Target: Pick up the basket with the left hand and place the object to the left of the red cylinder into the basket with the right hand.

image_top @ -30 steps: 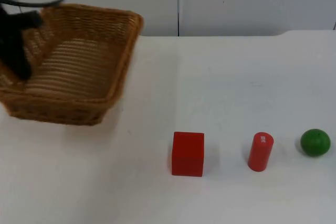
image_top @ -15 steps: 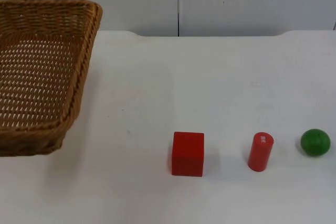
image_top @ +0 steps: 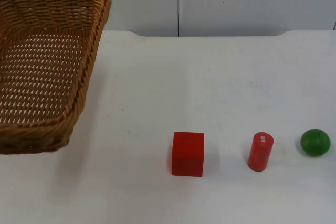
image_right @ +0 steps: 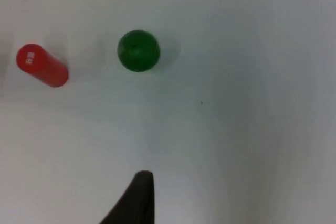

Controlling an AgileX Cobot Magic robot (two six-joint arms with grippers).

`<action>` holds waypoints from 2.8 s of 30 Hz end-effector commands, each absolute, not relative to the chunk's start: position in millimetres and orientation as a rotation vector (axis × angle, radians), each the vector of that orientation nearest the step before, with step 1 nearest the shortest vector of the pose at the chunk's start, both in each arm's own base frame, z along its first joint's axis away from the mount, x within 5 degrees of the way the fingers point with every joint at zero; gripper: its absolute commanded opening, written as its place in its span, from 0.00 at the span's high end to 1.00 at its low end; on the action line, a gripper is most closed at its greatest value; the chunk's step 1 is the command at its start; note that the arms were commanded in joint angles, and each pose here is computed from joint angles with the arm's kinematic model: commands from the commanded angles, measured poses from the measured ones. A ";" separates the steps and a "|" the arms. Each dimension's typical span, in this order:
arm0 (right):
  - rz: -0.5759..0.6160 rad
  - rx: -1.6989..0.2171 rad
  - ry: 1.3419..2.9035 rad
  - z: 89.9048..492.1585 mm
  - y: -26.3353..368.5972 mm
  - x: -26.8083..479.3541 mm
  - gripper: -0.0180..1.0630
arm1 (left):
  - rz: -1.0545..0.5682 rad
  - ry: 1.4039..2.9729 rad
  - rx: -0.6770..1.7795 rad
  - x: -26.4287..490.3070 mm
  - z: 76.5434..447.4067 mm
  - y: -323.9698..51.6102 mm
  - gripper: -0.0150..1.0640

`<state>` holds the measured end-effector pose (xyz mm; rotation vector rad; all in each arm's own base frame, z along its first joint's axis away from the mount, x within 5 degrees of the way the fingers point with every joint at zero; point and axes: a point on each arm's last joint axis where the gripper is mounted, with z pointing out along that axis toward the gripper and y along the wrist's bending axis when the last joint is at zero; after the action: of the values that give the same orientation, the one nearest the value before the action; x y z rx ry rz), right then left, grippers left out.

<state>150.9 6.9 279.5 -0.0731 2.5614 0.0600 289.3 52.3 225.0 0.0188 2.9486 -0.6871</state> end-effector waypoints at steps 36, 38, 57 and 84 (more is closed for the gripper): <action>0.092 -1.800 2.220 178.7 284.6 331.8 0.01 | -0.757 2.891 0.010 289.9 232.7 47.4 0.99; 0.093 -1.824 2.238 160.6 288.7 336.5 0.01 | -0.759 2.889 0.009 290.0 232.8 47.3 0.99; 0.078 -1.882 2.355 120.1 289.9 333.3 0.99 | -0.759 2.886 0.007 290.2 232.8 47.2 0.99; 0.084 -1.461 2.063 348.2 269.1 311.4 0.99 | -0.770 2.883 -0.003 290.4 233.2 46.7 0.99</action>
<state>310.3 256.9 338.3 -1.4847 2.0907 0.0370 291.1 49.6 226.7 0.0067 2.9172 -0.7342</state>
